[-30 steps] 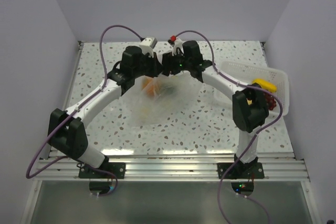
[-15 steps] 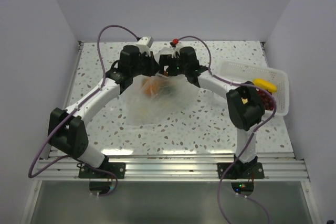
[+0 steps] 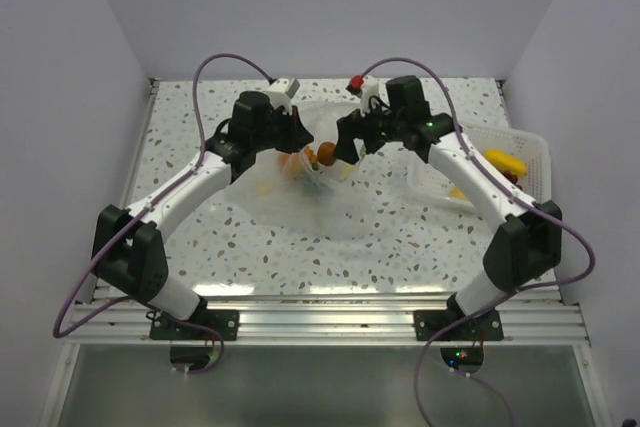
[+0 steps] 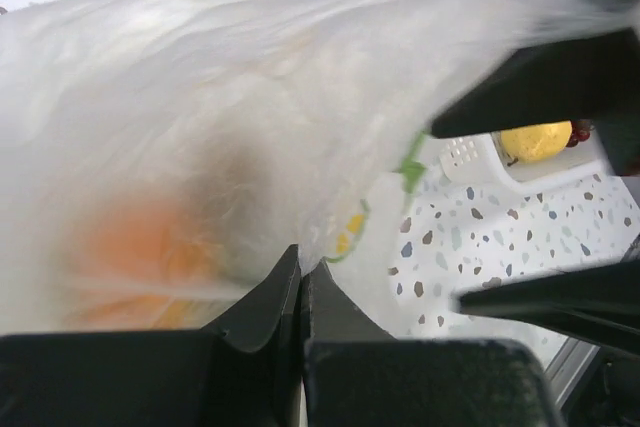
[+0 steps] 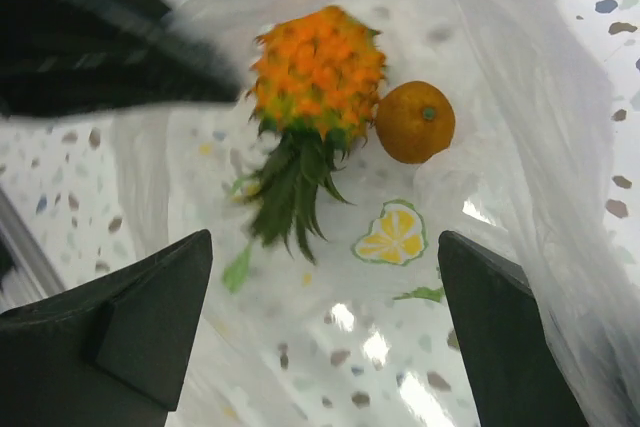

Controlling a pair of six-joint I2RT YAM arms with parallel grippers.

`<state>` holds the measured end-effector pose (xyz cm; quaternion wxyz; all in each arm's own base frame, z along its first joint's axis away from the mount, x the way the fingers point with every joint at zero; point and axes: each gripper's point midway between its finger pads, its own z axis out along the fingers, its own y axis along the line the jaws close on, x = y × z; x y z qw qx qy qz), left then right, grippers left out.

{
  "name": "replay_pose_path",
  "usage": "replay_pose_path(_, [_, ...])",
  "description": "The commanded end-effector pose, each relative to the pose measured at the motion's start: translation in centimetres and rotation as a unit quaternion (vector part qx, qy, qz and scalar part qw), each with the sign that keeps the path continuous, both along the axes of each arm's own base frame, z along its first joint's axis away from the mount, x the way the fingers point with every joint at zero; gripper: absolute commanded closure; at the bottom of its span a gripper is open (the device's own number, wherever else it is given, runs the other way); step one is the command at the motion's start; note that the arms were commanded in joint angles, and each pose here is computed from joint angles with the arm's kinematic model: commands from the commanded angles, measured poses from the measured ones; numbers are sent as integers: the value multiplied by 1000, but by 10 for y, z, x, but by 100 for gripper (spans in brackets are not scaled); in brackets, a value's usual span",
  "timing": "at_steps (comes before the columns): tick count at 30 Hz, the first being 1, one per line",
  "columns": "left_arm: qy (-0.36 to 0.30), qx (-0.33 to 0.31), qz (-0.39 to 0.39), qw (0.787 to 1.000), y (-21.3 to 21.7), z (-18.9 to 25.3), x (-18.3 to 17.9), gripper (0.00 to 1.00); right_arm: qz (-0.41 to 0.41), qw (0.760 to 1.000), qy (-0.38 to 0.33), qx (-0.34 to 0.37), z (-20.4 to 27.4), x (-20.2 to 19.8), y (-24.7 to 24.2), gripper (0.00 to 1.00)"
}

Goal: Place the fake fruits into the plastic bag and tie a complex knot
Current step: Place the fake fruit in the plastic bag.

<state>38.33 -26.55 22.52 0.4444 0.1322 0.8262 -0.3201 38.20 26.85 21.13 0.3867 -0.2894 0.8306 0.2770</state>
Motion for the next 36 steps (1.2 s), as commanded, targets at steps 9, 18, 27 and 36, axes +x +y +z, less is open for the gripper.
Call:
replay_pose_path(9, [-23, -5, 1, 1000, 5, 5, 1, 100, 179, 977, 5, -114, 7, -123, -101, 1])
replay_pose_path(18, [-15, -13, -3, 1000, -12, 0, 9, 100, 325, 943, 65, 8, 18, -128, -32, 4])
replay_pose_path(27, [-17, -11, 10, 1000, -9, 1, 13, 100, 450, 886, 114, 0, 10, -176, -3, 9])
replay_pose_path(36, [-11, -20, 18, 1000, -9, 0, 12, 100, 358, 924, -20, -134, -6, -149, -46, 2])
